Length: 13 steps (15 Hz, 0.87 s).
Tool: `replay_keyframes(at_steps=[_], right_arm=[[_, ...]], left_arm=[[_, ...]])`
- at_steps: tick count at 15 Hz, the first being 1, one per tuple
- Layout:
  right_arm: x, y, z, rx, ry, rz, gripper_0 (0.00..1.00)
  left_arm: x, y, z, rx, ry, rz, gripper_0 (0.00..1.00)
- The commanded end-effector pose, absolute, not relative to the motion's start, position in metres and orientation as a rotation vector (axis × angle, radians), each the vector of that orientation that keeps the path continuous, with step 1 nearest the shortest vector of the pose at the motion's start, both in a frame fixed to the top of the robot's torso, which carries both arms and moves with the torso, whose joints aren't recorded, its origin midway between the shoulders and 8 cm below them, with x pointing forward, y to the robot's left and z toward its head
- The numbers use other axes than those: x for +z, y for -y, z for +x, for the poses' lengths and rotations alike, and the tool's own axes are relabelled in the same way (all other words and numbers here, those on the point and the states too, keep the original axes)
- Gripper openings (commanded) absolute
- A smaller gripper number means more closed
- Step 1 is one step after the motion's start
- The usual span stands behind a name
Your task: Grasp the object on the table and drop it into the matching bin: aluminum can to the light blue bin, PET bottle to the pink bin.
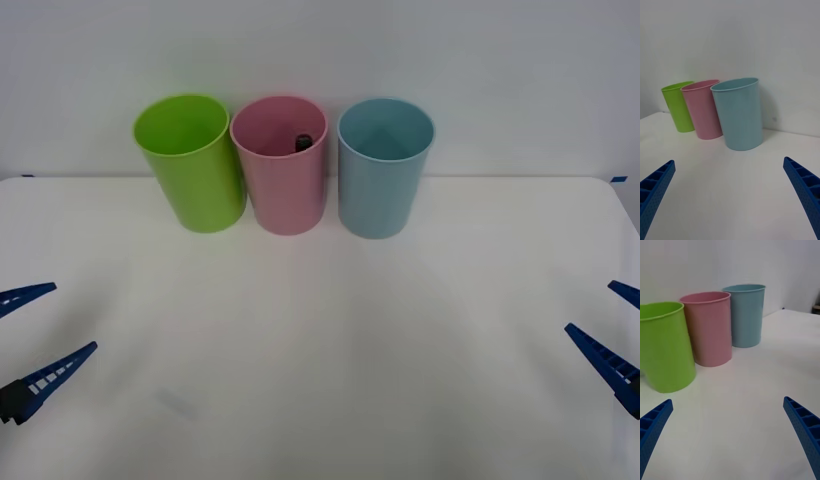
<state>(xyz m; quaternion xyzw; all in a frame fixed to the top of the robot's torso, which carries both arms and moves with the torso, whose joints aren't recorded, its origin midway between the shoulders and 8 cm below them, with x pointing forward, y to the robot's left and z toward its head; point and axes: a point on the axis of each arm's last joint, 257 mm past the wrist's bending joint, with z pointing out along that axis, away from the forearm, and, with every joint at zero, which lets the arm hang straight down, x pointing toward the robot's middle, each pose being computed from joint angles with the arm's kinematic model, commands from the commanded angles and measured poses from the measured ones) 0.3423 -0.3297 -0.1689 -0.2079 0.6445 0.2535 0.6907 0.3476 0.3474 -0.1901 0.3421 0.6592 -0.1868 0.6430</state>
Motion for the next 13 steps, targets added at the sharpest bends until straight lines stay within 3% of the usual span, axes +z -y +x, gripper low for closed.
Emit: replay_keyframes(at_steps=[1, 8, 13], right_arm=[[-0.169, 0.33, 0.342, 0.567, -1.441, -0.465, 1.0], [-0.169, 0.33, 0.342, 0.567, -1.441, -0.465, 1.0], [-0.169, 0.33, 0.342, 0.567, -1.441, -0.465, 1.0]], left_arm=[[-0.192, -0.358, 0.335, -0.423, -1.523, 0.783, 1.0], [-0.209, -0.35, 0.309, -0.512, -1.56, 0.722, 1.0], [-0.209, -0.35, 0.309, -0.512, -1.56, 0.722, 1.0]])
